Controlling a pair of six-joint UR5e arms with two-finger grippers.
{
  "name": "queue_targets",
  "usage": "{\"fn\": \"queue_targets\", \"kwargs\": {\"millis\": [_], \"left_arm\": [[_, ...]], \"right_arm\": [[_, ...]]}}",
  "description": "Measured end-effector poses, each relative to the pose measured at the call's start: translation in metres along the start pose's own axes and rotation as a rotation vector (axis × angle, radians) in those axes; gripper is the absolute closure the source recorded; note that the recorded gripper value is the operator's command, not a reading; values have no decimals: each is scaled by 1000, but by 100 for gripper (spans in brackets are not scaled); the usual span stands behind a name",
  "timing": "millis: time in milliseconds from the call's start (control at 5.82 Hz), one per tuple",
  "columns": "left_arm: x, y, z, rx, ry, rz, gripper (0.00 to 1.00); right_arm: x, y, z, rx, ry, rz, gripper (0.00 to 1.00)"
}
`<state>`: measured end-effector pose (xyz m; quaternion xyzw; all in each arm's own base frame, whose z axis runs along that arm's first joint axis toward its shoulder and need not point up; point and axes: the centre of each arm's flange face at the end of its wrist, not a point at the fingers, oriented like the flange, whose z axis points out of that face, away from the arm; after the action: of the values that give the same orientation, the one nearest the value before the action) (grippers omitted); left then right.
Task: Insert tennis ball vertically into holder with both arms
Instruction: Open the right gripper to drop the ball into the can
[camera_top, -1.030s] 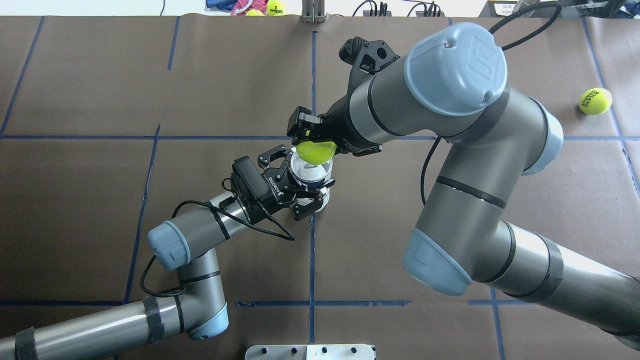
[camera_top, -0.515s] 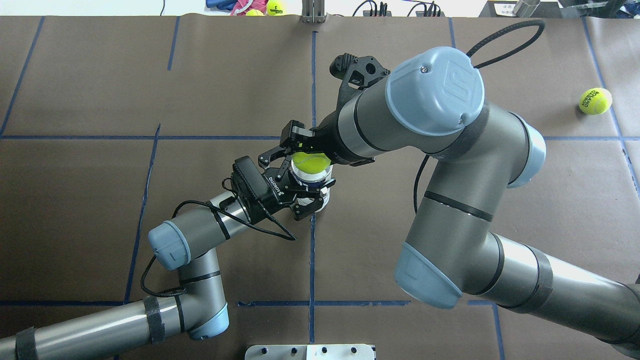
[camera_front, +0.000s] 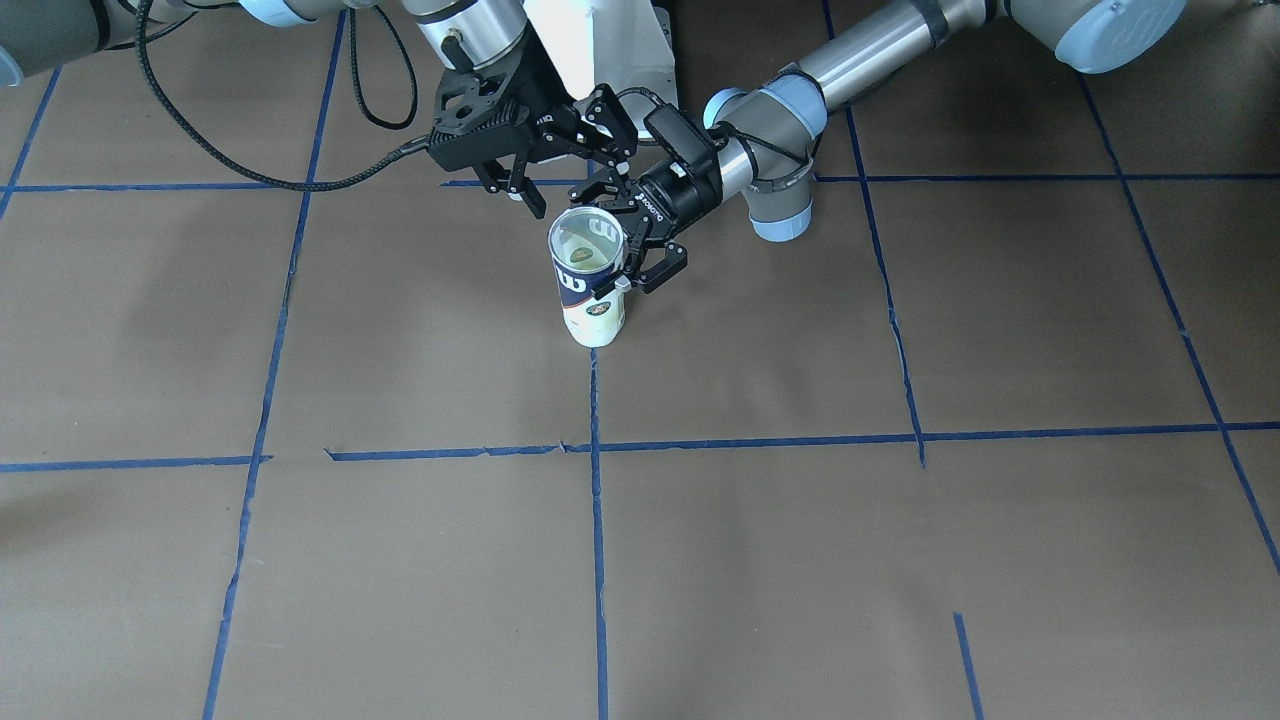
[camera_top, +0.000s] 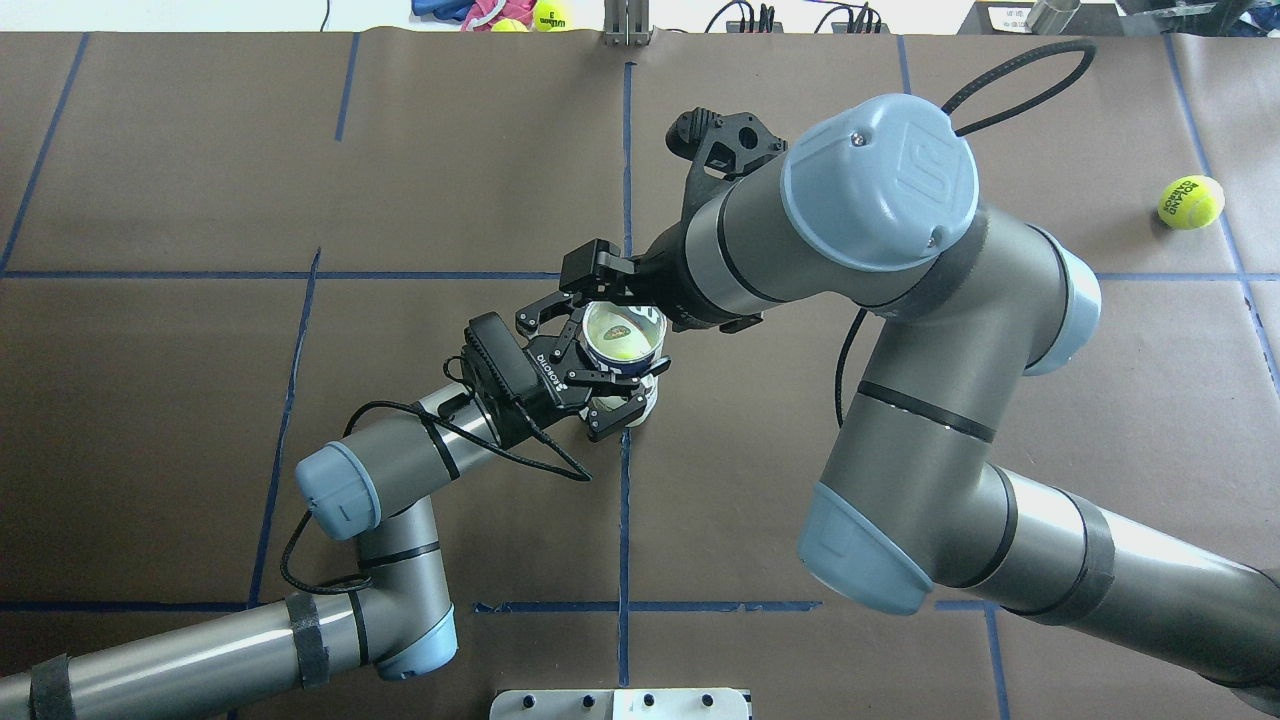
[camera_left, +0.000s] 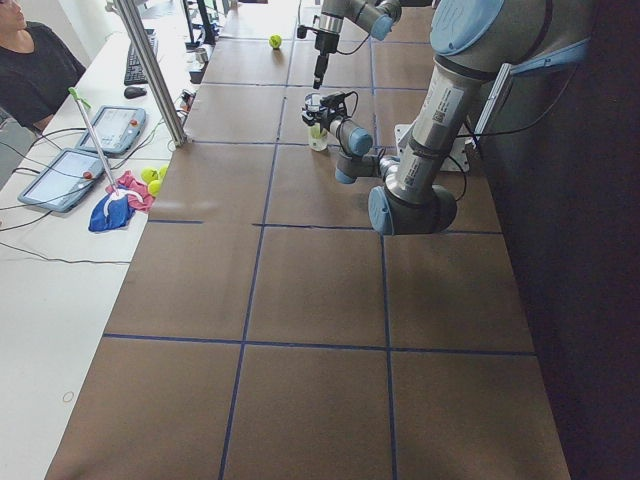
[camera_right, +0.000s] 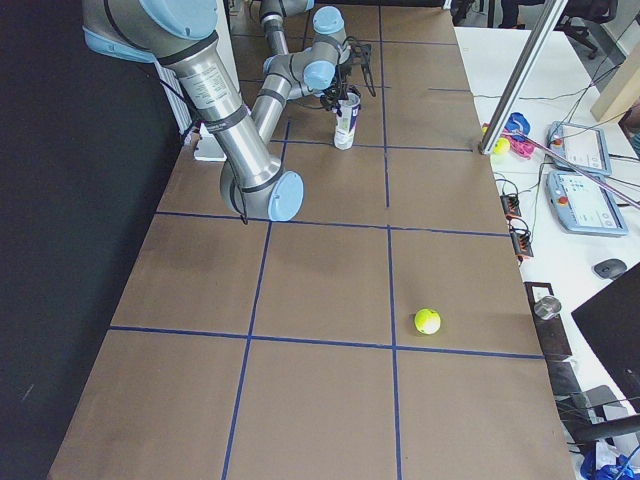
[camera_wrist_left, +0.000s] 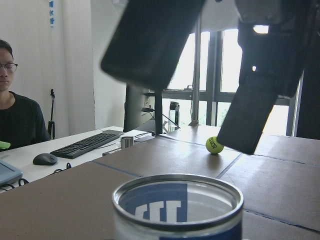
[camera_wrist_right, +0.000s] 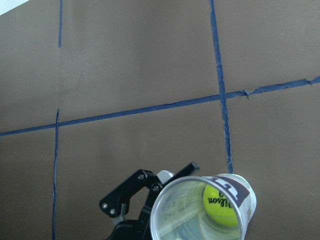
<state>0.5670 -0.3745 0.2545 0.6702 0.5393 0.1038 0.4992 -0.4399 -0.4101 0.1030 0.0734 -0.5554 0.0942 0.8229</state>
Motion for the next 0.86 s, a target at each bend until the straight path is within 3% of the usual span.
{"fn": "queue_targets", "kwargs": {"millis": [343,515,859], "left_arm": [[0,2,-1,-3,-1,-1,11],[-1,3,-3,-3,-1,-1,11],[-1,3,-4,1,0,-6,10]], "right_arm": [[57,-37,-14,16,57,-25,1],[117,-73,-29,15,118,-72,1],[279,-145,-55,16,330,-243,1]]}}
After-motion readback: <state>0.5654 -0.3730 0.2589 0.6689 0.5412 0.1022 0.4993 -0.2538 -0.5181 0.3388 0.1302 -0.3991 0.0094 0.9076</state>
